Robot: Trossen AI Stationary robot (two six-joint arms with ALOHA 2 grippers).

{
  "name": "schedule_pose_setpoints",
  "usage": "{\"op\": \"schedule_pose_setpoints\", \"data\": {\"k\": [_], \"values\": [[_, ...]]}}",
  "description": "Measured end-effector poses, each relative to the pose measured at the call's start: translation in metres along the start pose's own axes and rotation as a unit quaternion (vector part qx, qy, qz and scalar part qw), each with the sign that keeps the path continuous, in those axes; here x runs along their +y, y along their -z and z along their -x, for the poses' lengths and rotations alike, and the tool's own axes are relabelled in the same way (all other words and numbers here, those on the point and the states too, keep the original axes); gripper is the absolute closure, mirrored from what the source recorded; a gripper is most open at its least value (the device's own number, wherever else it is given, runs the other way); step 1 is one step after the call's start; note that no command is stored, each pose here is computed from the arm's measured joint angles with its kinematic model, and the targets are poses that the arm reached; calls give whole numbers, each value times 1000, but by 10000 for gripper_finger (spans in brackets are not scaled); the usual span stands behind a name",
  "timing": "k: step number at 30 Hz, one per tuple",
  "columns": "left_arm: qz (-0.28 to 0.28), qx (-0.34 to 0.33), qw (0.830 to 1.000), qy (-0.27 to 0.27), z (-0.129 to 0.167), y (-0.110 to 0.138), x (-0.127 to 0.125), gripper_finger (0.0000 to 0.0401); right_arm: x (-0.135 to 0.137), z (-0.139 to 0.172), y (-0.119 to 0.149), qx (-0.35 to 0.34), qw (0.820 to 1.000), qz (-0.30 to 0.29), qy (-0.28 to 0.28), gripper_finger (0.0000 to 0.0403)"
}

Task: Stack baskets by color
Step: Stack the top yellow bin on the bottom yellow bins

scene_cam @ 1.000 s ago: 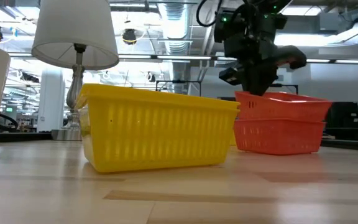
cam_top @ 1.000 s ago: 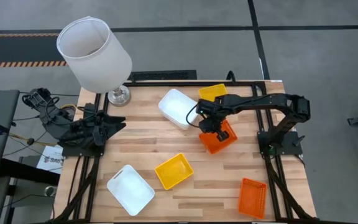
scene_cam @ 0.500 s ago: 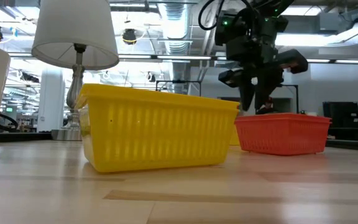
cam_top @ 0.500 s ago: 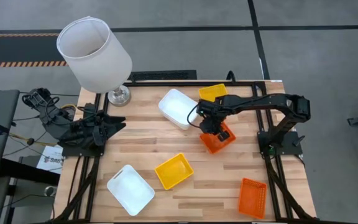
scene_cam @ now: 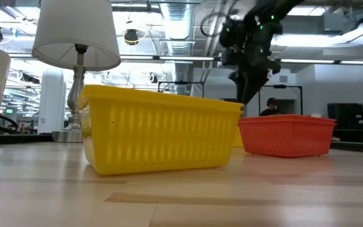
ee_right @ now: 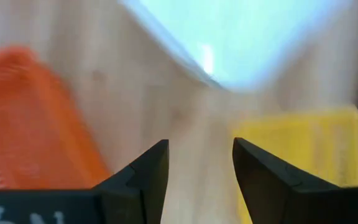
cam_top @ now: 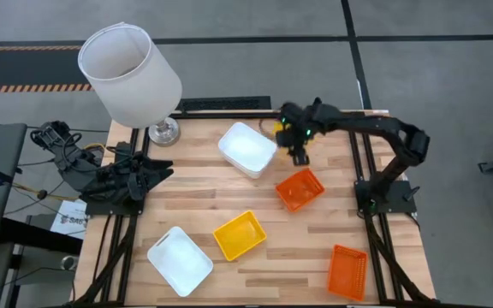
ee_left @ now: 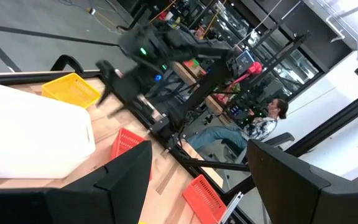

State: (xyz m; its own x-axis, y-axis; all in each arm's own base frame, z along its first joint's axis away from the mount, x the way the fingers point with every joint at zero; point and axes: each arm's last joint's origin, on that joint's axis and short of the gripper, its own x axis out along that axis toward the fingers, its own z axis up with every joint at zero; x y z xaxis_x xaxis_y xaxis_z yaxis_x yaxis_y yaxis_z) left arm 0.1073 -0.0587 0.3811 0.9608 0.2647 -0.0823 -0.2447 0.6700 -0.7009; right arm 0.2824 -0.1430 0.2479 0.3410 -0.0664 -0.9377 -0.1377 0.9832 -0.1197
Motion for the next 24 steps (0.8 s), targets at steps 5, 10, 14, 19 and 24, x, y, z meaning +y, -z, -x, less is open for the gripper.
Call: {"op": "schedule_pose_setpoints", "data": {"k": [5, 10, 14, 19, 24], "values": [[-3, 0, 1000, -1, 0, 0, 0, 149, -39, 4, 29, -2, 997, -69, 36, 208], [-8, 0, 1000, -2, 0, 0, 0, 149, -48, -1, 38, -21, 997, -70, 36, 202], [-10, -5, 1000, -7, 0, 0, 1, 149, -42, -10, 37, -29, 997, -58, 40, 200], [-10, -7, 1000, -9, 0, 0, 1, 149, -36, -22, 34, -46, 997, -47, 50, 204], [-11, -7, 1000, -9, 0, 0, 1, 149, -35, -31, 29, -49, 995, -69, 61, 206]]}}
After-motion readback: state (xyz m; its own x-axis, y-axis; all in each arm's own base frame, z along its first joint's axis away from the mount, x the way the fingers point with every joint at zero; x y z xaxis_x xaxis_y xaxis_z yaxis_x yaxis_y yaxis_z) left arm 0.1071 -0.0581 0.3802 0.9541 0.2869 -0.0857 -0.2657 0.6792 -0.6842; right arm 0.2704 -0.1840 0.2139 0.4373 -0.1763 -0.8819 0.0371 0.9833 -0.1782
